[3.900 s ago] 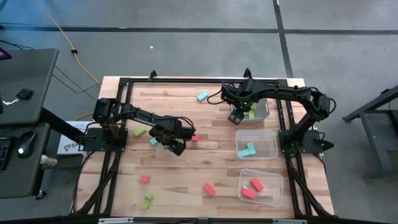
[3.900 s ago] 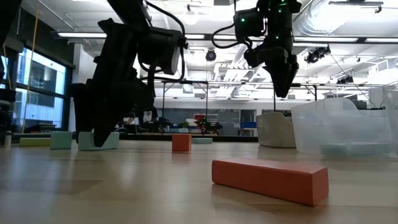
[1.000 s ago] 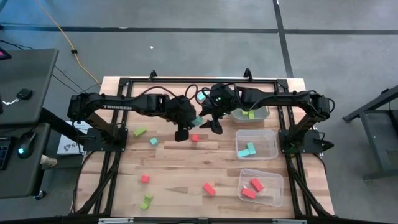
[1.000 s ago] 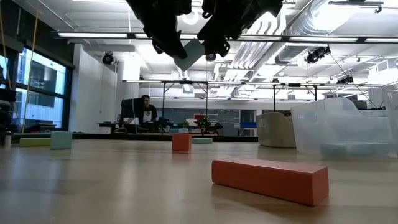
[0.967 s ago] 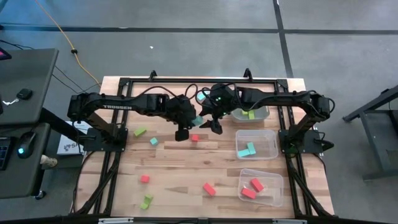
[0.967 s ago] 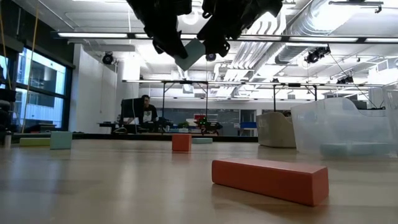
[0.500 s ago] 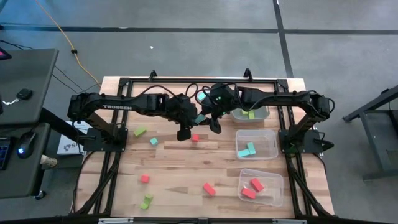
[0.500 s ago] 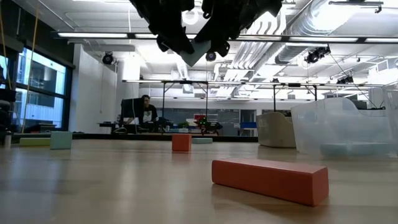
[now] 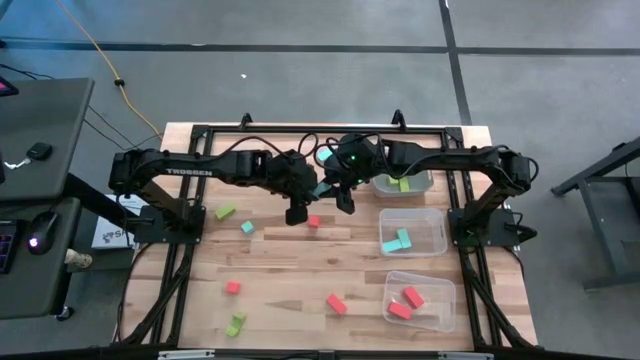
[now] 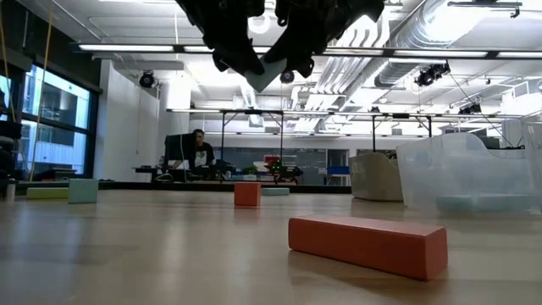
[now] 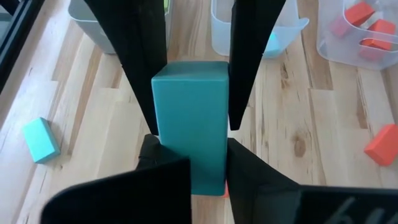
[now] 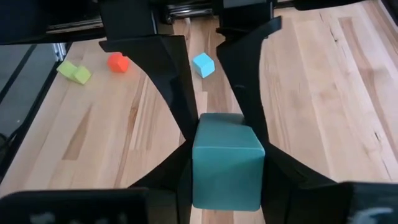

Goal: Sort & place blocks by color
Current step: Put the light blue block into the top transparent bin

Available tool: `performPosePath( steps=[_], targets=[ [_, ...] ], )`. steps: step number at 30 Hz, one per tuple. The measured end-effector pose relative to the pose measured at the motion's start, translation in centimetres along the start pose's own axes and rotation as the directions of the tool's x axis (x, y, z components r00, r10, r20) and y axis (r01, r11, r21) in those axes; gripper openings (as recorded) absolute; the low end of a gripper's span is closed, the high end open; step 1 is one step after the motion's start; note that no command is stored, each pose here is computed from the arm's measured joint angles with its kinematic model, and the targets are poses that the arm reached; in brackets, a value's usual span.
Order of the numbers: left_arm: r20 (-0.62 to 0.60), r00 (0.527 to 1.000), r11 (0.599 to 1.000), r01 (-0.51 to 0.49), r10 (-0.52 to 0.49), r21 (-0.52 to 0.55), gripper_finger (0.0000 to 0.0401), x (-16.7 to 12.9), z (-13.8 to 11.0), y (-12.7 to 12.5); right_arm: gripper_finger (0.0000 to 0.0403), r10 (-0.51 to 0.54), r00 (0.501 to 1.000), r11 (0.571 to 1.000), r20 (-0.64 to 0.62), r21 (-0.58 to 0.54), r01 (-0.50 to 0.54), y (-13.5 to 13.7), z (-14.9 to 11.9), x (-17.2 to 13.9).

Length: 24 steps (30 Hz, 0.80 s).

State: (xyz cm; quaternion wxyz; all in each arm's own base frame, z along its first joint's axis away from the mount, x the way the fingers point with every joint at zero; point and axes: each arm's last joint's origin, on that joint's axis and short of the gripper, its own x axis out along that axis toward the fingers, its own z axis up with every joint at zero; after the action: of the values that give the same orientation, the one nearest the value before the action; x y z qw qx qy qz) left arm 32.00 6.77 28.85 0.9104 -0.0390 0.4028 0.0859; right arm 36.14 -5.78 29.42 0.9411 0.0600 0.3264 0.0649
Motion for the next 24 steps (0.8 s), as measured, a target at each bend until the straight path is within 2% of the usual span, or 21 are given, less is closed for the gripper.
performPosePath(
  steps=[7,15,20,24],
  targets=[
    [0.007,1.000,1.000,-0.007,0.007,0.000,0.0085,0.0,0.1,0.0,0.0111,-0.006,1.000,0.999,-0.028,0.033,0.007,0.0,-0.3,0.0],
    [-0.002,1.000,1.000,-0.017,0.017,-0.016,0.0141,0.0,0.0,0.0,0.0111,-0.007,0.978,0.992,-0.207,0.123,0.033,0.1,-2.1,-0.2],
    [-0.032,0.997,0.997,-0.070,0.069,-0.035,0.0149,0.0,-0.3,0.2,0.0111,-0.004,0.931,0.978,-0.366,0.191,0.079,0.3,-3.6,-0.6],
    [-0.058,0.994,0.994,-0.099,0.097,-0.036,0.0147,0.0,-0.6,0.3,0.0111,0.007,0.870,0.969,-0.493,0.219,0.116,0.6,-4.9,-1.2]
  ],
)
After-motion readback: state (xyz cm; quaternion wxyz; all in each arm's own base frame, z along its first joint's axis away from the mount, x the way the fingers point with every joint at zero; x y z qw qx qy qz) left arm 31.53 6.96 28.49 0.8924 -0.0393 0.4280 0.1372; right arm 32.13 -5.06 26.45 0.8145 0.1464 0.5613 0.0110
